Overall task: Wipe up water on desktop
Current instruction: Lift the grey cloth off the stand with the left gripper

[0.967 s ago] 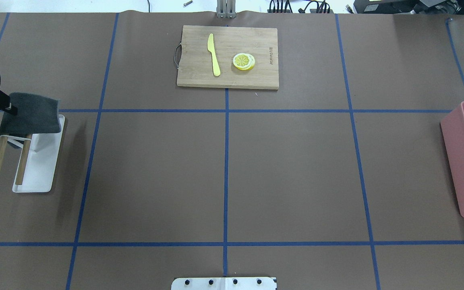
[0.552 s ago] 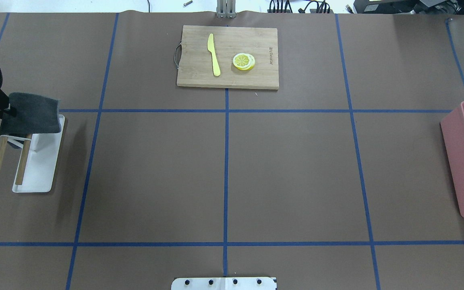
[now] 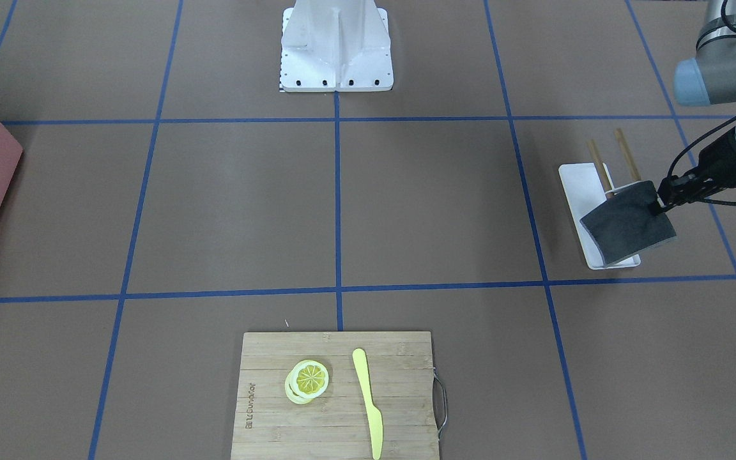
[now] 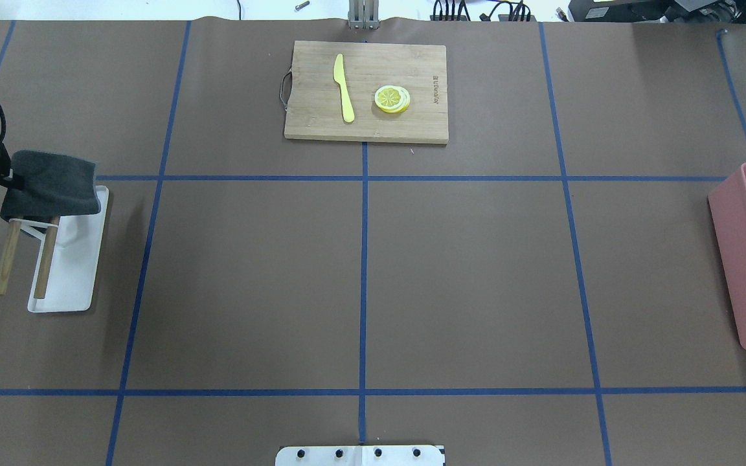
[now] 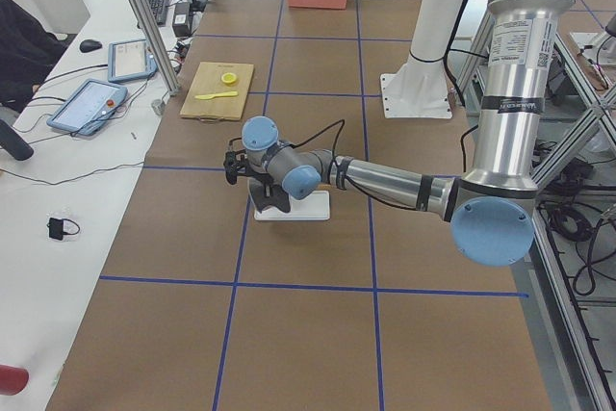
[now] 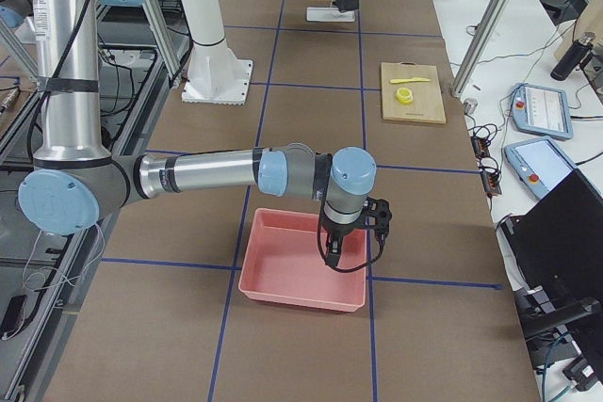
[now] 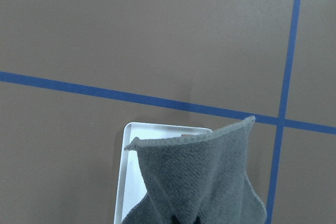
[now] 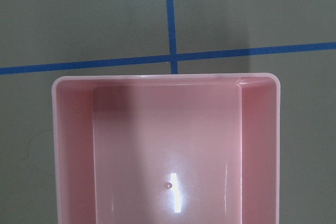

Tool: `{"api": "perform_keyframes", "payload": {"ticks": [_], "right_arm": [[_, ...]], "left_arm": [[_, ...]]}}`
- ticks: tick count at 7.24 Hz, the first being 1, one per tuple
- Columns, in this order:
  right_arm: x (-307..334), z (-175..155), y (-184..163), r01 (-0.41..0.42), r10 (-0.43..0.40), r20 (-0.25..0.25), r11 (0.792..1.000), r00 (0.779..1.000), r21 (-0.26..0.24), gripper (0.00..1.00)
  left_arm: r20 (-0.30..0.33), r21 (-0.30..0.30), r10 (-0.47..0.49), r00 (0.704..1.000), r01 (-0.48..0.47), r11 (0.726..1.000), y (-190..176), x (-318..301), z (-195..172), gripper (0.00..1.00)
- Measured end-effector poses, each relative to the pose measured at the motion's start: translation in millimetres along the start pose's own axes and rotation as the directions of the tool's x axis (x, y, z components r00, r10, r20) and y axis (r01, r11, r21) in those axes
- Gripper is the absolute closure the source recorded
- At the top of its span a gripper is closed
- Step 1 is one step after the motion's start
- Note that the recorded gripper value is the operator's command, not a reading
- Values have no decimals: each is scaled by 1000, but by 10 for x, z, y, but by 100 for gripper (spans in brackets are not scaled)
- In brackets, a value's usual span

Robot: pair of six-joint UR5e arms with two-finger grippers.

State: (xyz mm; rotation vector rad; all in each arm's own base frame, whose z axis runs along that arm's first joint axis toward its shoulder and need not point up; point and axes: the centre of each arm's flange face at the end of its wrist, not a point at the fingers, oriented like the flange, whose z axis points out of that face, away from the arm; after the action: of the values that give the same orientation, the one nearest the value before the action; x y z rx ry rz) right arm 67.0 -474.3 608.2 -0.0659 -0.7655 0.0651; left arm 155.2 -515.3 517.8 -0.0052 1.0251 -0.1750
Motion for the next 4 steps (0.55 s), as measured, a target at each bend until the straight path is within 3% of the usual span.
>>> {"api": "perform_keyframes", "payload": {"ticks": [2,4], "right_arm": [[-12,-11,1,3,-3,2,1000,1000,2,0],[-24,-16,6,9,-9,10,1000,1000,4,0]], "left_arm": [[-18,7,-10,1000,10,1000,-43,-26,-134,100],[-65,33,-47,997,49,998,-161,-165,-518,100]]}}
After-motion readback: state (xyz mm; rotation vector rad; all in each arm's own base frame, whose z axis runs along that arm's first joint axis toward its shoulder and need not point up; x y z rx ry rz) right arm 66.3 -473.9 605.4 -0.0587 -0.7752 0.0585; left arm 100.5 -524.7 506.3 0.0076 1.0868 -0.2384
